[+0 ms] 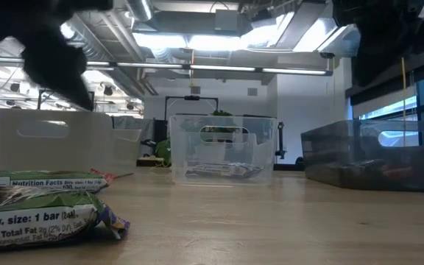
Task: Pick and place Granola Bars by type
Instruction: Put the red granola bar into the black transparent bin
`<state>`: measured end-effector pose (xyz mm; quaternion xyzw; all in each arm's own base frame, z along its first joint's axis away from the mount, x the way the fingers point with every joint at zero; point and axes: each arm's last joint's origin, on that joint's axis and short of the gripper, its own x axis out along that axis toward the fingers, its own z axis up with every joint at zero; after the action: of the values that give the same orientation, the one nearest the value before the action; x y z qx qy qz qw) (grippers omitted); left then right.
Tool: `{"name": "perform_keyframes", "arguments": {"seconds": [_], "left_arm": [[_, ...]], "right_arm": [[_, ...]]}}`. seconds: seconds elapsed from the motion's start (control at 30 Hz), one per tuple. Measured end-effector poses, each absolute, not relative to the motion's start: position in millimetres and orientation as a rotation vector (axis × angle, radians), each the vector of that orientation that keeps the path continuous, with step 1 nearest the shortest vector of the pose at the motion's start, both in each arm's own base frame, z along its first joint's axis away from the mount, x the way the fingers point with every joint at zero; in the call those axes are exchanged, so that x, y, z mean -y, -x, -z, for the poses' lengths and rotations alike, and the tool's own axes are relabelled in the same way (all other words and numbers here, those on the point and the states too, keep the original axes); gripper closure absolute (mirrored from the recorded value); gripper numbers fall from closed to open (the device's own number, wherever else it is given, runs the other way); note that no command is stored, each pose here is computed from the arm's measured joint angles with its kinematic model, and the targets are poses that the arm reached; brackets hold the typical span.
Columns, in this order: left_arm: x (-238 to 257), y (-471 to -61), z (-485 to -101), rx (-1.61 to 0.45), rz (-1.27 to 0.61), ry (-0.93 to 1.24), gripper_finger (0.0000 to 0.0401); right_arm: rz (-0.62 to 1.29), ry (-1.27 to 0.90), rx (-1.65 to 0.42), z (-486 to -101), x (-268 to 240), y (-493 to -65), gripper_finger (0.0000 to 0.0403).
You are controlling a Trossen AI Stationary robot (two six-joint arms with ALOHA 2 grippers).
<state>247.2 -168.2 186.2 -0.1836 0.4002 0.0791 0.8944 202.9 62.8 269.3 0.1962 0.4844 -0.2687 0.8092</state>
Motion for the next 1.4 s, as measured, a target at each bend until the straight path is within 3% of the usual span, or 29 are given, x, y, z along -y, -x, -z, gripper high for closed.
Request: {"name": "perform_keyframes", "arguments": {"seconds": [0.2,0.43,1.2,1.4], "left_arm": [[171.6,-249.9,-161.6,-0.933,-0.212,0.403,0.0128],[177.0,-254.1,-150.7,-1.168,-0.320,0.287,0.0128],[195.7,-278.2,-156.6,-1.102,-0.322,0.479,0.0128],[196.6,-279.8,-140.1,-1.172,-0.336,0.462,0.0128]], "right_arm": [[0.576,-0.418,-1.034,-269.3,-62.8,-202.9,0.0218],[0.578,-0.420,-1.033,-269.3,-62.8,-203.0,0.0218],[0.578,-0.421,-1.032,-269.3,-62.8,-203.0,0.0218],[0.578,-0.421,-1.031,-269.0,-62.8,-203.1,0.0218]]}}
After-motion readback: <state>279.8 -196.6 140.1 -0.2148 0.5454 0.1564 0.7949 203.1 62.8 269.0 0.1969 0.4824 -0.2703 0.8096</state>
